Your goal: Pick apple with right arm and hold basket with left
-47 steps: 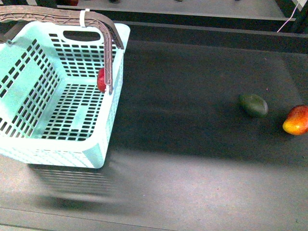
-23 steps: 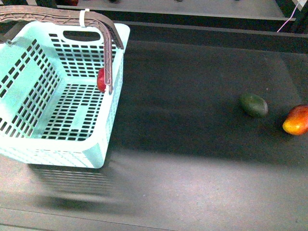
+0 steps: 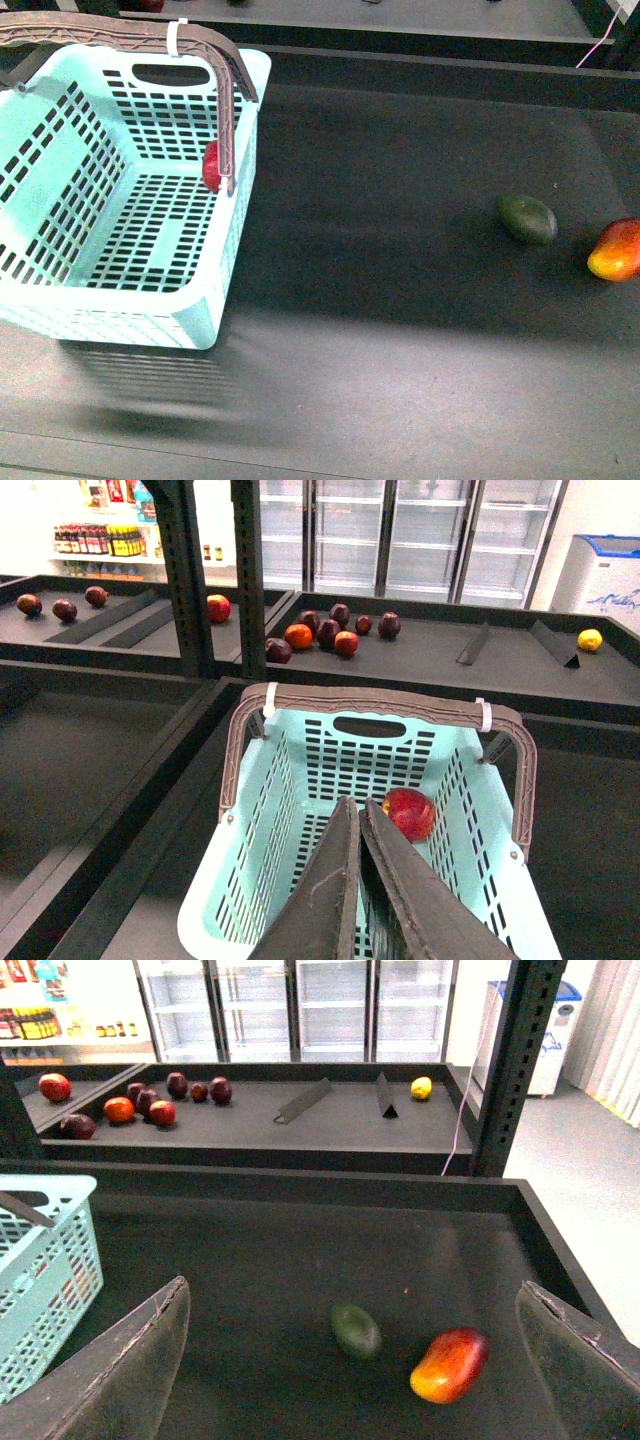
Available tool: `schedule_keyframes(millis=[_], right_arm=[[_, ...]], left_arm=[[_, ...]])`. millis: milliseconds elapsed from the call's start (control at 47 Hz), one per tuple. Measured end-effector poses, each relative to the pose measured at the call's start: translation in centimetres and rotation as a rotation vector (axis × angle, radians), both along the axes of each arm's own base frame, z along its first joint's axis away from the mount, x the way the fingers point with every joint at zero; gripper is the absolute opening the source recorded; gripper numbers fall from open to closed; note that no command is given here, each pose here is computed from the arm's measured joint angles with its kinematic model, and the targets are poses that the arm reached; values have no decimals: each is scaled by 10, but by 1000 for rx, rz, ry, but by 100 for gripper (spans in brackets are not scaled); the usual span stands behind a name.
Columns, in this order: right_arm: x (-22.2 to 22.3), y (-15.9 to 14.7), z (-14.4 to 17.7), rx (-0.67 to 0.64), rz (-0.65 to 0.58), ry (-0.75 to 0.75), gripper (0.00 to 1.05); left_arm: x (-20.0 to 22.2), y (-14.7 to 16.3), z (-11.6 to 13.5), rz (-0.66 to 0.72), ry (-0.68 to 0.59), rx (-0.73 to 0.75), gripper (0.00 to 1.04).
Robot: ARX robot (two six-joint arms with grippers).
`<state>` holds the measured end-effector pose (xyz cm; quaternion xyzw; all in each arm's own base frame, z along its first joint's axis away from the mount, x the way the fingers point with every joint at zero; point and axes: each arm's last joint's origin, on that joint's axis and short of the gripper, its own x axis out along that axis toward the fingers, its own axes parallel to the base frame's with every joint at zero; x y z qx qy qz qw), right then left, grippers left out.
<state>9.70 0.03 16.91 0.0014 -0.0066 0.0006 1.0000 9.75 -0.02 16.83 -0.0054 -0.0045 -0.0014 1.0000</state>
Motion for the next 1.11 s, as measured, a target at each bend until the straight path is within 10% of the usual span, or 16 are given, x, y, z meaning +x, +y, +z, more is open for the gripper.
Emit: schedule_keyframes(millis=[745, 1108], right_arm=[[0, 0, 0, 0, 0, 0, 96], [0, 0, 0, 0, 0, 0, 96]], left_arm=[[0, 0, 0, 0, -2, -1, 4], [0, 0, 0, 0, -2, 0, 71]])
